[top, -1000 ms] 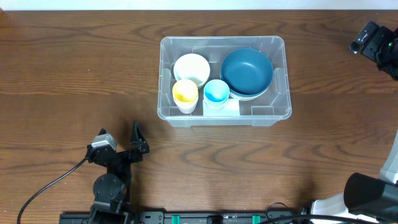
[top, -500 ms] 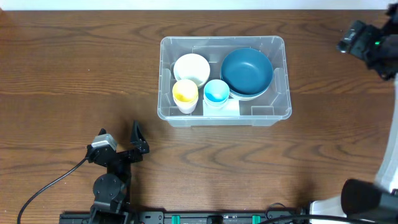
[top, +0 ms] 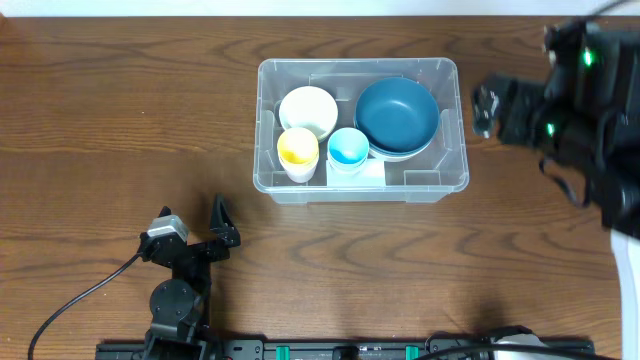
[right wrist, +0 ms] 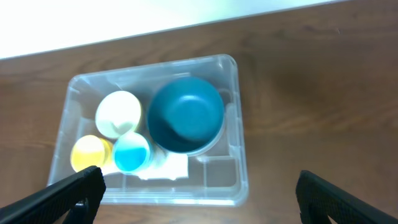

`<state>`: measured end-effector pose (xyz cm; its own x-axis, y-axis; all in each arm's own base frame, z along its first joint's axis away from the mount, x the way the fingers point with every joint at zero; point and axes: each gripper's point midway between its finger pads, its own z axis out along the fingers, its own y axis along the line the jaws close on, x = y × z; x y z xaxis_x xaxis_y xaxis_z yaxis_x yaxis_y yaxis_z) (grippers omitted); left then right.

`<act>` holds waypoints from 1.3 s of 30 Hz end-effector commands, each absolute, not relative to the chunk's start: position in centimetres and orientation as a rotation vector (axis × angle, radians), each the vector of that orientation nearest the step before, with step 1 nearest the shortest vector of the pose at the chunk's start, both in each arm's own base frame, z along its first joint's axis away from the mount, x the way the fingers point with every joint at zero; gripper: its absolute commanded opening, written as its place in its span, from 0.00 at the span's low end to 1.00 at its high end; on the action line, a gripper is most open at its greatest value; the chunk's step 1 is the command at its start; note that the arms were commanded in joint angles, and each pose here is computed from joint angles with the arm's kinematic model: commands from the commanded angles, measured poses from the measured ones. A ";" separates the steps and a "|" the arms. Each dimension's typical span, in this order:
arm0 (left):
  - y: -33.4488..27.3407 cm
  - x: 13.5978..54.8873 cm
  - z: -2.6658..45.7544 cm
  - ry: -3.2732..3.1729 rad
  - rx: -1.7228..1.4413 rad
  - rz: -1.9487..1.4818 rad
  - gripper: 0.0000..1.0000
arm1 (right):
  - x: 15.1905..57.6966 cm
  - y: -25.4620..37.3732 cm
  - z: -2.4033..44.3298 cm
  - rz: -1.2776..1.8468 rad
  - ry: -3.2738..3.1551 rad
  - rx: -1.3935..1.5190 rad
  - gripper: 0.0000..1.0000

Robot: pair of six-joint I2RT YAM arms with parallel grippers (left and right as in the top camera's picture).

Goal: Pack container

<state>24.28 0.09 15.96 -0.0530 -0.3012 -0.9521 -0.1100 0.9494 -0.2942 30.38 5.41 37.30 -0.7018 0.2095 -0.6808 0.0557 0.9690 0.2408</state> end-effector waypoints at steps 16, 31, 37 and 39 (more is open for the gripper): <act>0.2 24.3 14.2 1.675 -0.307 -0.132 0.98 | 24.5 2.9 27.6 0.224 2.061 0.157 0.99; 0.2 24.3 14.2 1.675 -0.307 -0.132 0.98 | 23.4 2.7 25.1 0.148 1.529 -0.078 0.99; 0.2 24.3 14.2 1.675 -0.307 -0.132 0.98 | 23.4 2.2 23.1 0.132 1.471 -0.070 0.99; 0.2 24.3 14.2 1.675 -0.307 -0.132 0.98 | 23.7 2.0 22.5 0.124 1.467 -0.063 0.99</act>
